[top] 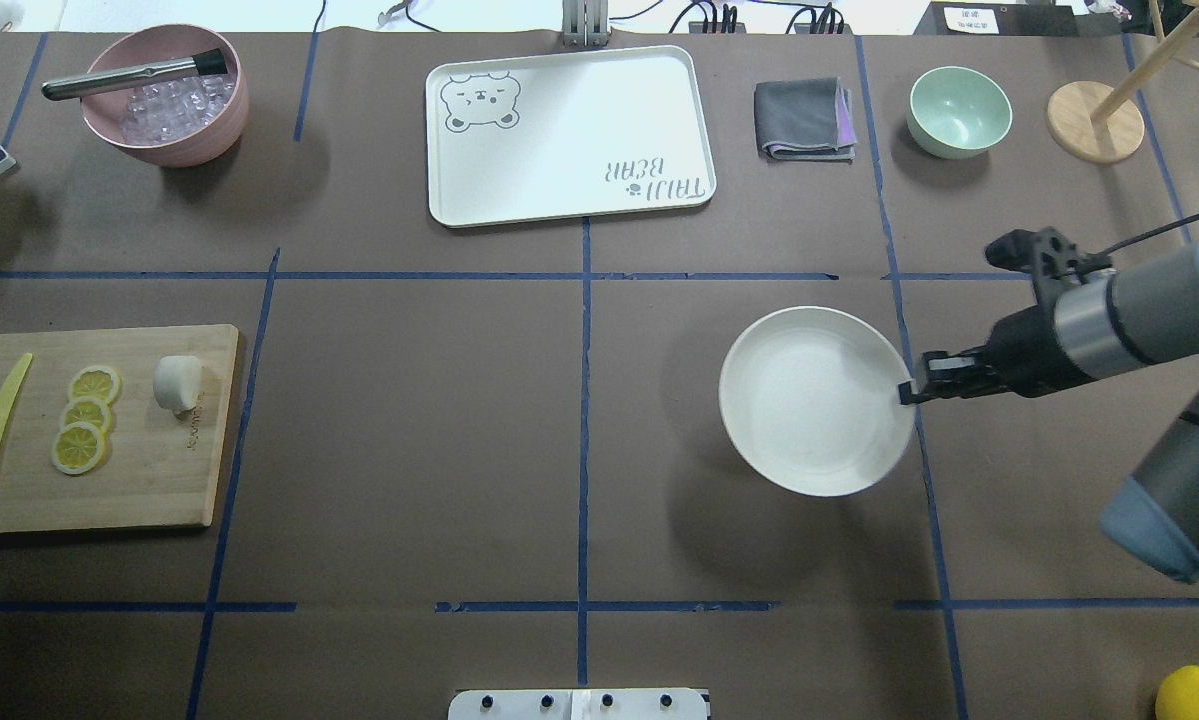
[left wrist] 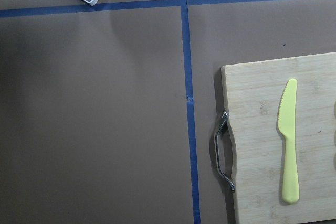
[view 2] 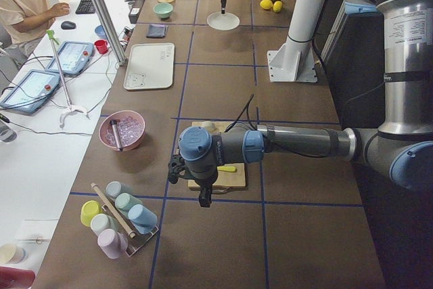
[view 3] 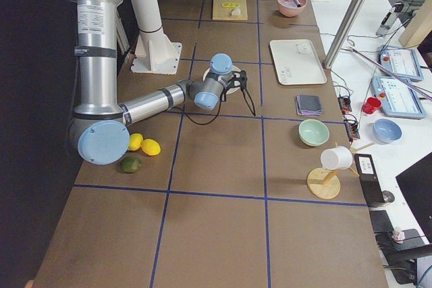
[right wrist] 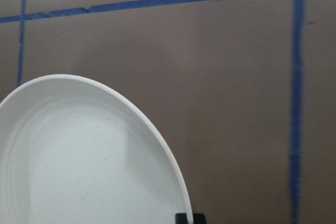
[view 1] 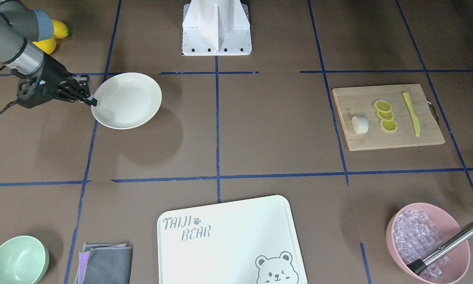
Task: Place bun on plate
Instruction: 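Slide the white plate with the right gripper toward the table center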
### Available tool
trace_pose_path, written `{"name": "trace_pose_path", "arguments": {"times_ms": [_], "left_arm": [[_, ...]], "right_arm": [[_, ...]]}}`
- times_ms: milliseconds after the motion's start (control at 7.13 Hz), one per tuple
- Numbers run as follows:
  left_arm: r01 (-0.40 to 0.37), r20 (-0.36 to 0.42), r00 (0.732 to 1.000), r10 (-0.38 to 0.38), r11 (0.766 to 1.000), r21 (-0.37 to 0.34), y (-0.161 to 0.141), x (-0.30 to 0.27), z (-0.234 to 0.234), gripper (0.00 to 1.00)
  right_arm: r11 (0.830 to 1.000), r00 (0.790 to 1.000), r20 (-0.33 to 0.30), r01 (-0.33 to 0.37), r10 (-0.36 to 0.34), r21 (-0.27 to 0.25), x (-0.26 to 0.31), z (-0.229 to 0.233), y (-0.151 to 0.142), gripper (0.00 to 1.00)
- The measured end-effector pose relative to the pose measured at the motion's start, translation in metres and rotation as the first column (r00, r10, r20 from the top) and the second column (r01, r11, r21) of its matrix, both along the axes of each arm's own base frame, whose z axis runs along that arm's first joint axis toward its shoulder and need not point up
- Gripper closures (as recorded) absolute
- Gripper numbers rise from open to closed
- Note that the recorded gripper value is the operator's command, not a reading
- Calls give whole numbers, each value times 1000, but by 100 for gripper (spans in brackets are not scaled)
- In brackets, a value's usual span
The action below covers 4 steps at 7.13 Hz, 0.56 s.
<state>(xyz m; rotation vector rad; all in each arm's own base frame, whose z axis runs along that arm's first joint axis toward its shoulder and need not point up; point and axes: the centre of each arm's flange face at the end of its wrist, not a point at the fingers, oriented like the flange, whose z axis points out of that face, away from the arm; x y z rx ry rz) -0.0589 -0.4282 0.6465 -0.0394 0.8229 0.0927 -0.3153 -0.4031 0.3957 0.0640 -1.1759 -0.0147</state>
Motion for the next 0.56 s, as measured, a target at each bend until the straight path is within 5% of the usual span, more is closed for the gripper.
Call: {"name": "trace_pose_path", "arguments": {"times_ms": [561], "left_arm": [[-1, 0, 1000, 1, 1000, -9, 1, 1, 4, 0]], "right_arm": [[997, 993, -102, -64, 58, -49, -175, -132, 6, 100]]}}
